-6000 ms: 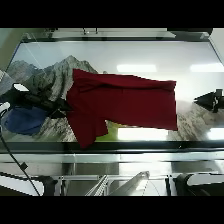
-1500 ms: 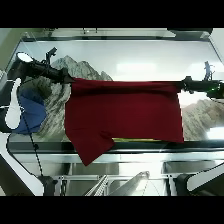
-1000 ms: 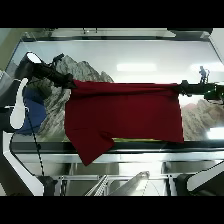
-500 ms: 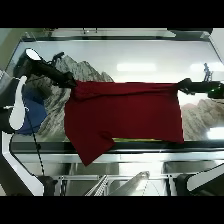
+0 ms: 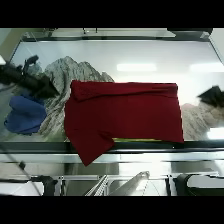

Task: Fold the shirts.

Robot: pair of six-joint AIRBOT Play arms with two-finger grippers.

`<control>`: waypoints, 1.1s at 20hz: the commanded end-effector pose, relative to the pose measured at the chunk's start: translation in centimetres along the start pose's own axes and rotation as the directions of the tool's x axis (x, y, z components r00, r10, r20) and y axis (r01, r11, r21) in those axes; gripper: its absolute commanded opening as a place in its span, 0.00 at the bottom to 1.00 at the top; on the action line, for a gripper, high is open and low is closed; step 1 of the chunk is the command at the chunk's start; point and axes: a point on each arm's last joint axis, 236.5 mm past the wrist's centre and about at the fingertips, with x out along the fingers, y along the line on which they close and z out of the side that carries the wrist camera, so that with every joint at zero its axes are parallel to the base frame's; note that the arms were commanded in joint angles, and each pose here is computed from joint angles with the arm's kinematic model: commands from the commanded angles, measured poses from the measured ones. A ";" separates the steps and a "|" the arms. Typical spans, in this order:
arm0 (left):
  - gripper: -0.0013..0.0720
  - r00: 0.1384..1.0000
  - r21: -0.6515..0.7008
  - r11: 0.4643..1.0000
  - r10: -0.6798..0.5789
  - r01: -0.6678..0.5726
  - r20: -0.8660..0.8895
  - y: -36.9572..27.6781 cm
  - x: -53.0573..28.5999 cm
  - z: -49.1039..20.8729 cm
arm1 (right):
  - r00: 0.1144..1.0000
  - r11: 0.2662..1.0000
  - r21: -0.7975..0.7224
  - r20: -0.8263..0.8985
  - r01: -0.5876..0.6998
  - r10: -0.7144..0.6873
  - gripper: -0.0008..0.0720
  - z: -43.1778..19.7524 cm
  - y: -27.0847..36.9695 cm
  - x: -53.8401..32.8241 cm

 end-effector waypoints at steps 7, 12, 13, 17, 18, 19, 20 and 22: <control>0.41 0.999 -0.157 0.988 -0.005 -0.001 -0.036 1.5 6.8 -16.1 | 0.978 0.978 0.207 -0.207 0.035 0.009 0.51 -15.0 -5.0 6.1; 0.41 0.999 -0.167 0.986 -0.006 0.000 -0.037 1.3 7.7 -19.3 | 0.966 0.965 0.257 -0.230 -0.055 0.116 0.50 -15.6 -3.9 7.8; 0.41 0.999 -0.169 0.986 -0.005 -0.001 -0.034 1.2 7.8 -19.8 | 0.962 0.964 0.253 -0.235 -0.076 0.137 0.50 -15.6 -3.2 8.1; 0.41 0.999 -0.196 0.981 -0.002 -0.005 -0.035 1.7 8.7 -20.8 | 0.947 0.974 0.206 -0.284 -0.094 0.151 0.50 -16.0 -1.2 9.4; 0.41 0.999 -0.207 0.978 -0.002 -0.007 -0.043 1.9 9.0 -20.8 | 0.943 0.976 0.194 -0.293 -0.100 0.155 0.50 -16.1 -0.6 9.7; 0.41 0.998 -0.222 0.975 -0.008 -0.006 -0.062 2.2 9.4 -20.9 | 0.939 0.978 0.180 -0.307 -0.101 0.153 0.50 -16.2 -0.2 9.9; 0.41 0.997 -0.238 0.971 -0.012 -0.008 -0.081 2.5 9.8 -21.0 | 0.936 0.980 0.168 -0.317 -0.102 0.152 0.50 -16.3 0.1 10.1; 0.41 0.993 -0.269 0.963 -0.021 -0.012 -0.119 3.1 10.7 -21.2 | 0.934 0.981 0.163 -0.323 -0.104 0.153 0.50 -16.4 0.3 10.2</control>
